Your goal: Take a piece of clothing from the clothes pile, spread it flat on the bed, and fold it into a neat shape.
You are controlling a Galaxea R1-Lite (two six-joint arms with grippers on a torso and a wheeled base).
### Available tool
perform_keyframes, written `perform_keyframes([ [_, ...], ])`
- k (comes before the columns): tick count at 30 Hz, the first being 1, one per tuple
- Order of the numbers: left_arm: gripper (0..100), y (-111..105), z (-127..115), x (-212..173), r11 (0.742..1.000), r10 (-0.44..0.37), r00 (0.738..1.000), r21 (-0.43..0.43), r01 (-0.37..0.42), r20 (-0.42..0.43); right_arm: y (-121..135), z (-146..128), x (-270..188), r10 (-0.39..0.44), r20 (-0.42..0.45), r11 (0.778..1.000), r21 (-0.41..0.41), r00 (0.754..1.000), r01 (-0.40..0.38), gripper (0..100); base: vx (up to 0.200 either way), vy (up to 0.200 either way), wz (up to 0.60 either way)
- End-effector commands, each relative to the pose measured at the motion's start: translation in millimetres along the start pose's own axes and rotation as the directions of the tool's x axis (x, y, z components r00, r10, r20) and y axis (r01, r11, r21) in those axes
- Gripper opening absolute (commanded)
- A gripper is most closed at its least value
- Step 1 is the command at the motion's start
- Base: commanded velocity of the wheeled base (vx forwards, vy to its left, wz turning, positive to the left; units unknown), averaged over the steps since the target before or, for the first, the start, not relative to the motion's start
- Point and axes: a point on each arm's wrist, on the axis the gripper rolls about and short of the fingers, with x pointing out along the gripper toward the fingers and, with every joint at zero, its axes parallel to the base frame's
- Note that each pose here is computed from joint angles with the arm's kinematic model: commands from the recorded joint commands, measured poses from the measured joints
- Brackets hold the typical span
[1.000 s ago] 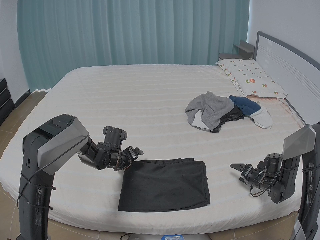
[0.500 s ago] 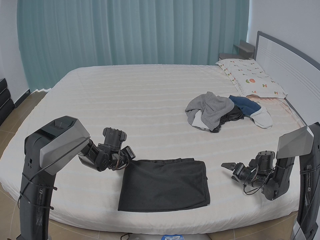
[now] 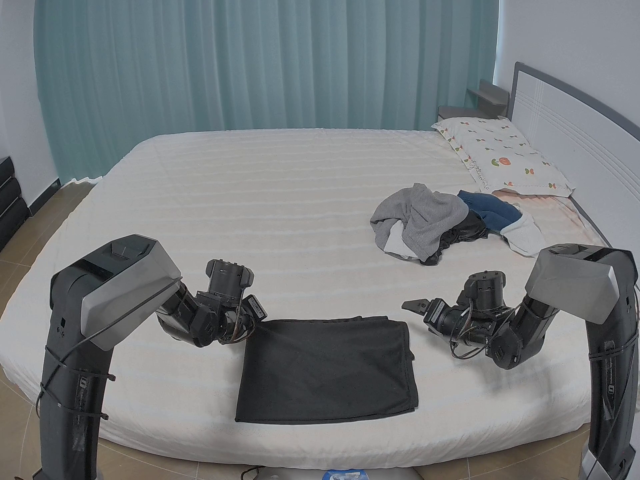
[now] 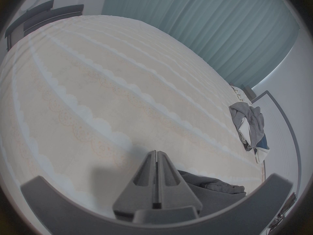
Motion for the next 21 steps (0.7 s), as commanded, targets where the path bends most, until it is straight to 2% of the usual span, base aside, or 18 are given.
perform_keyframes([
  [1, 0, 0.7, -0.9, 0.1, 1.000, 0.004, 1.000, 0.001, -0.004, -0.001, 7.5, -4.6, 11.3, 0.015, -0.023, 1.000, -0.016, 1.000, -0.015, 100, 0.000, 0.000, 0.00],
  [10, 0, 0.7, -0.9, 0.1, 1.000, 0.003, 1.000, 0.001, -0.003, -0.002, 15.5, -0.9, 19.9, 0.043, -0.056, 0.998, -0.037, 0.998, -0.045, 100, 0.000, 0.000, 0.00],
  [17, 0, 0.6, -0.9, 0.1, 1.000, 0.002, 1.000, -0.001, -0.002, -0.003, 21.3, -3.6, 25.6, 0.021, -0.099, 0.999, -0.040, 0.995, -0.025, 100, 0.000, 0.000, 0.00],
  [18, 0, 0.6, -0.9, 0.1, 1.000, 0.002, 1.000, -0.001, -0.002, -0.003, 20.8, -3.8, 26.0, 0.019, -0.101, 0.999, -0.040, 0.995, -0.023, 0, 0.000, 0.000, 0.00],
  [21, 0, 0.6, -0.9, 0.1, 1.000, 0.001, 1.000, -0.001, -0.001, -0.004, 21.5, -3.2, 26.4, 0.020, -0.100, 0.999, -0.040, 0.995, -0.024, 0, 0.000, 0.000, 0.00],
])
